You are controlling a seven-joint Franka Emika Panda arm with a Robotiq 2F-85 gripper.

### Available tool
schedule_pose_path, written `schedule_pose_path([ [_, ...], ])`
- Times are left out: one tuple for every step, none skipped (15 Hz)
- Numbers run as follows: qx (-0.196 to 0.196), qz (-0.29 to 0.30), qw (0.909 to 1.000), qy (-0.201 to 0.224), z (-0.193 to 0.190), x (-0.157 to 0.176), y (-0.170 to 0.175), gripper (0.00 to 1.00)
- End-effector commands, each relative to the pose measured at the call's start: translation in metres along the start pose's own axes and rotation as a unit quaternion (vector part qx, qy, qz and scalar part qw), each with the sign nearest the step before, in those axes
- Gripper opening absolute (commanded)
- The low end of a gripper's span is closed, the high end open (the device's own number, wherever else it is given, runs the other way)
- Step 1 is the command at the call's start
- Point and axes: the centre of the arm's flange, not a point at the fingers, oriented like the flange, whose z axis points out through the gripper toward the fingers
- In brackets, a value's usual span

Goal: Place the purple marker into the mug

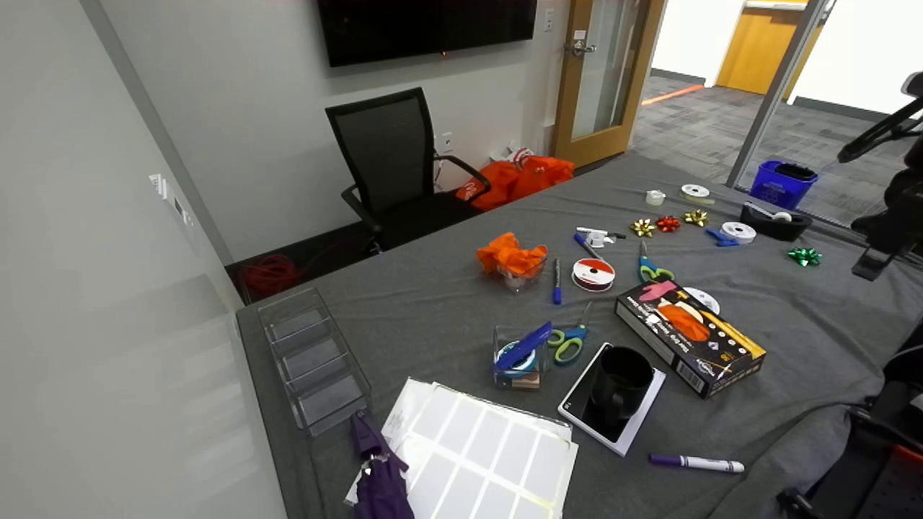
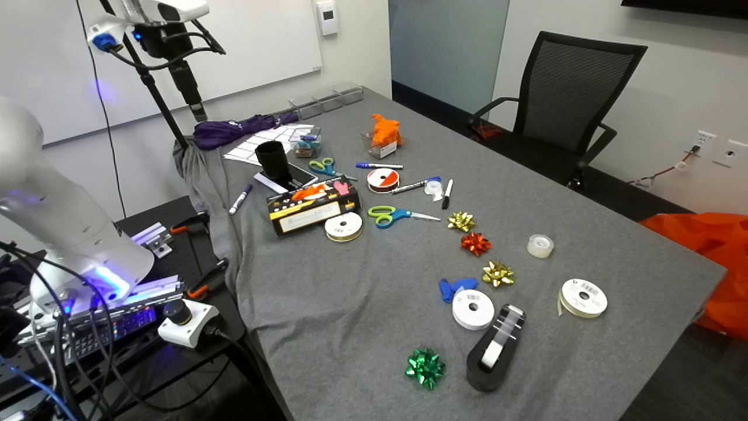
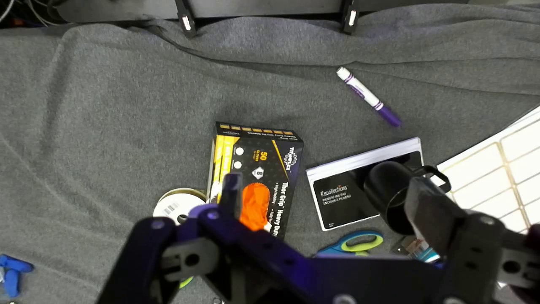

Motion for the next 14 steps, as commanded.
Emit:
schedule_pose_path([
  [0.008,-0.014,0.9999,0.001,0.017,0.006,-0.012,1.0],
  [0.012,-0.02,0.9997,-0.001,0.025,0.01,-0.019,1.0],
  [0.018,-0.023,0.9996,0.001,0.033,0.013,-0.027,1.0],
  [0.024,-0.03,0.9993,0.001,0.041,0.015,-0.035,1.0],
  [0.027,-0.04,0.9988,-0.001,0.048,0.017,-0.042,1.0],
  [0.032,-0.049,0.9983,-0.005,0.057,0.019,-0.049,1.0],
  [0.032,-0.063,0.9974,-0.013,0.066,0.02,-0.056,1.0],
  [0.034,-0.077,0.9963,-0.018,0.075,0.021,-0.061,1.0],
  [0.04,-0.091,0.9947,-0.025,0.083,0.024,-0.067,1.0],
  [0.047,-0.104,0.993,-0.031,0.091,0.027,-0.071,1.0],
  [0.045,-0.117,0.9914,-0.038,0.1,0.03,-0.075,1.0],
  [0.035,-0.133,0.9896,-0.044,0.108,0.033,-0.077,1.0],
  [0.026,-0.145,0.9878,-0.05,0.117,0.036,-0.079,1.0],
  [0.021,-0.157,0.986,-0.051,0.126,0.038,-0.08,1.0],
])
